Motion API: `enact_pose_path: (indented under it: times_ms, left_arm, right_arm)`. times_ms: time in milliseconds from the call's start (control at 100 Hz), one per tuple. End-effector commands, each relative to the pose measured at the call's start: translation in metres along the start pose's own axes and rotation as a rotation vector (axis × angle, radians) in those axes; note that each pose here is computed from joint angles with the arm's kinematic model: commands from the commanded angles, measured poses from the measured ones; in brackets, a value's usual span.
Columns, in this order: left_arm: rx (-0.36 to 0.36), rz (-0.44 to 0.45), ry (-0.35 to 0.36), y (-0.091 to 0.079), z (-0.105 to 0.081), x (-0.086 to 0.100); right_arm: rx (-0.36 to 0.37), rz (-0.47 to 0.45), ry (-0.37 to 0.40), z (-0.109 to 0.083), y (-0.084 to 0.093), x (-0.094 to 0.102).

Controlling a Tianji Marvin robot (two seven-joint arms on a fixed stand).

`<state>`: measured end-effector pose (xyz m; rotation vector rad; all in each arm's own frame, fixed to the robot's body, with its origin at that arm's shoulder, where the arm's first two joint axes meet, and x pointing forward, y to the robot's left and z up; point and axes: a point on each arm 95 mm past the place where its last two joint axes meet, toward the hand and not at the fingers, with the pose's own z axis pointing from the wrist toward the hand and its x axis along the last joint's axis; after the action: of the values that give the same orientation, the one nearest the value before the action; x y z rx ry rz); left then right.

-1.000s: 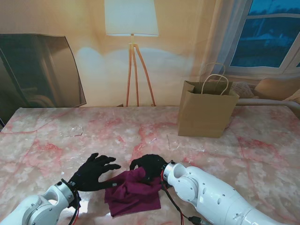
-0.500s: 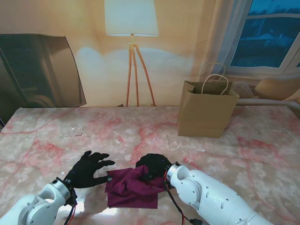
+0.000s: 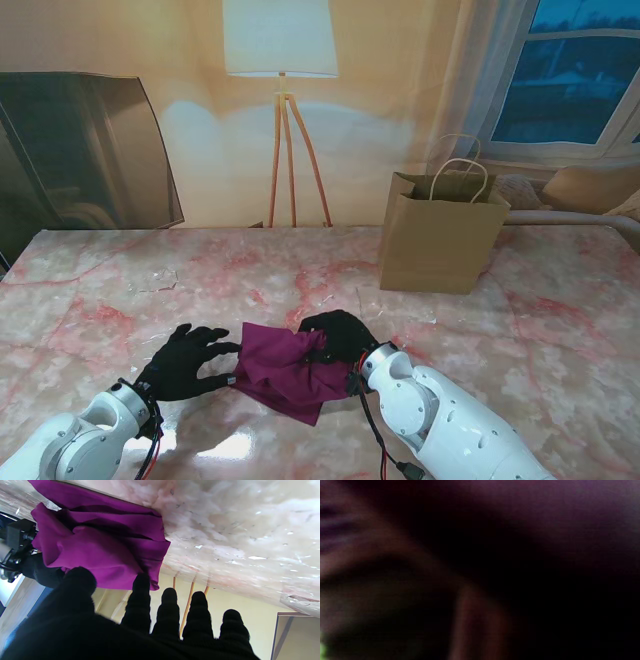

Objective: Fold the socks and the shorts into the kraft paper bag

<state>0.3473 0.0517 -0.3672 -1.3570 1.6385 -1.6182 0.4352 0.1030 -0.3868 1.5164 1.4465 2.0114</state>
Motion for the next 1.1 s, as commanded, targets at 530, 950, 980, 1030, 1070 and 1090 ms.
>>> enact_pose_path:
  times_ms: [530, 950, 980, 1030, 1070, 1090]
  left_arm:
    - [0.011, -0.008, -0.028, -0.005, 0.007, 0.000]
    - [0.036, -0.026, -0.006, -0.015, 0.030, 0.011]
    - [0.038, -0.025, -0.005, -0.015, 0.031, 0.012]
    - [0.038, -0.026, -0.002, -0.016, 0.033, 0.013]
    - [0.039, -0.026, 0.000, -0.016, 0.034, 0.014]
    - [0.039, -0.026, 0.001, -0.016, 0.035, 0.014]
  right_arm:
    - [-0.198, -0.051, 0.026, -0.020, 0.089, 0.019]
    - [-0.357, -0.217, -0.001, -0.064, 0.190, 0.023]
    - [-0.370, -0.227, -0.005, -0.066, 0.198, 0.023]
    - [-0.388, -0.243, -0.010, -0.071, 0.210, 0.024]
    - [-0.402, -0.255, -0.014, -0.074, 0.219, 0.024]
    - [-0.408, -0.261, -0.016, -0.076, 0.224, 0.024]
